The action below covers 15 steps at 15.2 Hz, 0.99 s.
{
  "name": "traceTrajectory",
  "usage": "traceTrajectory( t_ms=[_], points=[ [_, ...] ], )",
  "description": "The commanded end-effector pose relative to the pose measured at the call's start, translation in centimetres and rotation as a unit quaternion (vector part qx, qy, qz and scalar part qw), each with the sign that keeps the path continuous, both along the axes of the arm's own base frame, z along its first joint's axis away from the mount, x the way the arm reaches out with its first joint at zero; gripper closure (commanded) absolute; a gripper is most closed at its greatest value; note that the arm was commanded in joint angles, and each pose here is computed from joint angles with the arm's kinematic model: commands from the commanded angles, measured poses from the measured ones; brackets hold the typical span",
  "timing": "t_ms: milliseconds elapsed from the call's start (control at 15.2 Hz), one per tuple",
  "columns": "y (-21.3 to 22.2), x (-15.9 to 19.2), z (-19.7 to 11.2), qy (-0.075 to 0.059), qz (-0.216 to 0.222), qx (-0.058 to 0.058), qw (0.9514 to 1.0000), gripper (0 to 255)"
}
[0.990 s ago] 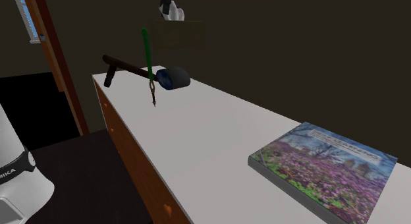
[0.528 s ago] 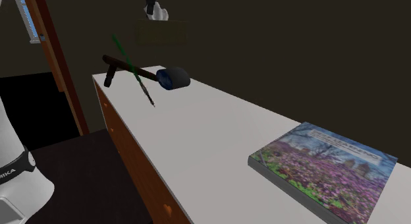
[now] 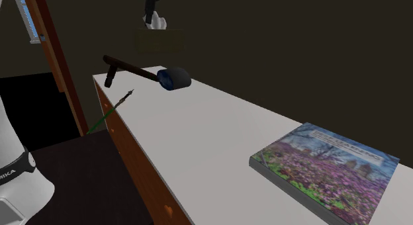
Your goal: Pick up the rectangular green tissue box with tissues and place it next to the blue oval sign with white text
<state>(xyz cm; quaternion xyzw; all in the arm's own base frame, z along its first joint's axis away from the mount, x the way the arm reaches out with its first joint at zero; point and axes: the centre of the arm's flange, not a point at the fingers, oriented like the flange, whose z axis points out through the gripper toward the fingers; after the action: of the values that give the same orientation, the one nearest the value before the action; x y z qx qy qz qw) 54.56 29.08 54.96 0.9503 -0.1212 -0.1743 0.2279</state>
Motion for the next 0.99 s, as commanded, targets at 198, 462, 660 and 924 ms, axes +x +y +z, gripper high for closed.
traceTrajectory(
  t_ms=[198,462,660,924],
  points=[
    [0.0,-0.1,-2.6,0.000,0.000,0.000,1.0000,255],
    [0.0,-0.1,-4.7,0.000,0.000,0.000,1.0000,255],
    [0.0,-0.1,-6.3,0.000,0.000,0.000,1.0000,255],
    [0.0,-0.1,-8.4,0.000,0.000,0.000,1.0000,255]
  ],
)
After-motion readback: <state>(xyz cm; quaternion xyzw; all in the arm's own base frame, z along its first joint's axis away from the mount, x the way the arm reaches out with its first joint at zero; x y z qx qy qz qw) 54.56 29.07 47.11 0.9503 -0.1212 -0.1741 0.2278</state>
